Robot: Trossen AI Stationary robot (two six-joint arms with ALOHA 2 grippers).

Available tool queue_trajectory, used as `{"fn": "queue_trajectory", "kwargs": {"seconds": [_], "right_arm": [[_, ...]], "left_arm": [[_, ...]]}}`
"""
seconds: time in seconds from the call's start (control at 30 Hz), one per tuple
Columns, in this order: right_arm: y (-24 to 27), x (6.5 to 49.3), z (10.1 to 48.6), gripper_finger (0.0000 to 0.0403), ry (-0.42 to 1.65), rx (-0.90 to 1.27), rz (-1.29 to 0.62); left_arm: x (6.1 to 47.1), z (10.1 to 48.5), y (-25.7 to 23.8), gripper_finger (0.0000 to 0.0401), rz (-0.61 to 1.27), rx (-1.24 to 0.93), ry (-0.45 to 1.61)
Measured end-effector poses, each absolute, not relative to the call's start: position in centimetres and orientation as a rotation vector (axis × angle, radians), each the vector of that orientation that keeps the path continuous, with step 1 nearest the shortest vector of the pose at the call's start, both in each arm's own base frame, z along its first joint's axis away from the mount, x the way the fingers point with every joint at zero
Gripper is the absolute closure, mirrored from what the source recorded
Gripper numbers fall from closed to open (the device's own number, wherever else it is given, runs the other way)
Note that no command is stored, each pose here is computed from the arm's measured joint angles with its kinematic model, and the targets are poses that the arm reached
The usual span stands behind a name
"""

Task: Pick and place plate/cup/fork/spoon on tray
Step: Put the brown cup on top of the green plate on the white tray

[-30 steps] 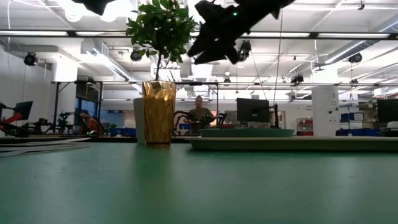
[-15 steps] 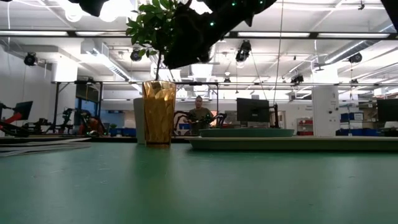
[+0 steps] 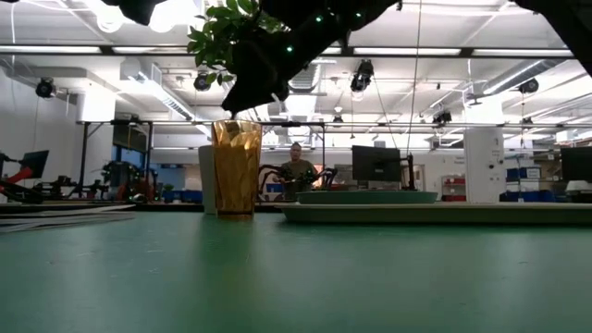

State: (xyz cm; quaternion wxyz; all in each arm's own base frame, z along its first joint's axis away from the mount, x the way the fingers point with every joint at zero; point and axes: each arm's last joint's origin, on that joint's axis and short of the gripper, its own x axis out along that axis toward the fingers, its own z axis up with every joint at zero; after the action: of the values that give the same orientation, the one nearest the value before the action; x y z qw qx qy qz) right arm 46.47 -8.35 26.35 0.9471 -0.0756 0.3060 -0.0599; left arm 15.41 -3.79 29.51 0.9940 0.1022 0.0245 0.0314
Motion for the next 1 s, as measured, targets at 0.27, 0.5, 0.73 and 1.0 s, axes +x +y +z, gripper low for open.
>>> {"fn": "queue_trajectory", "kwargs": {"seconds": [0.27, 0.5, 0.73, 1.0], "right_arm": [[-8.6, 47.7, 25.3, 0.0216, 0.732, -0.146, -0.117], [-8.6, 47.8, 25.2, 0.0240, 0.754, -0.141, -0.117], [-8.6, 47.7, 25.1, 0.0331, 0.760, -0.142, -0.114], [-8.5, 47.7, 25.1, 0.0391, 0.760, -0.172, -0.089]], "left_arm": [[15.5, 29.5, -3.8, 0.0306, 0.063, 0.206, 0.052], [15.5, 29.5, -3.8, 0.0306, 0.062, 0.206, 0.052], [15.5, 29.4, -3.8, 0.0306, 0.062, 0.207, 0.054], [15.5, 29.4, -3.8, 0.0306, 0.062, 0.207, 0.053]]}}
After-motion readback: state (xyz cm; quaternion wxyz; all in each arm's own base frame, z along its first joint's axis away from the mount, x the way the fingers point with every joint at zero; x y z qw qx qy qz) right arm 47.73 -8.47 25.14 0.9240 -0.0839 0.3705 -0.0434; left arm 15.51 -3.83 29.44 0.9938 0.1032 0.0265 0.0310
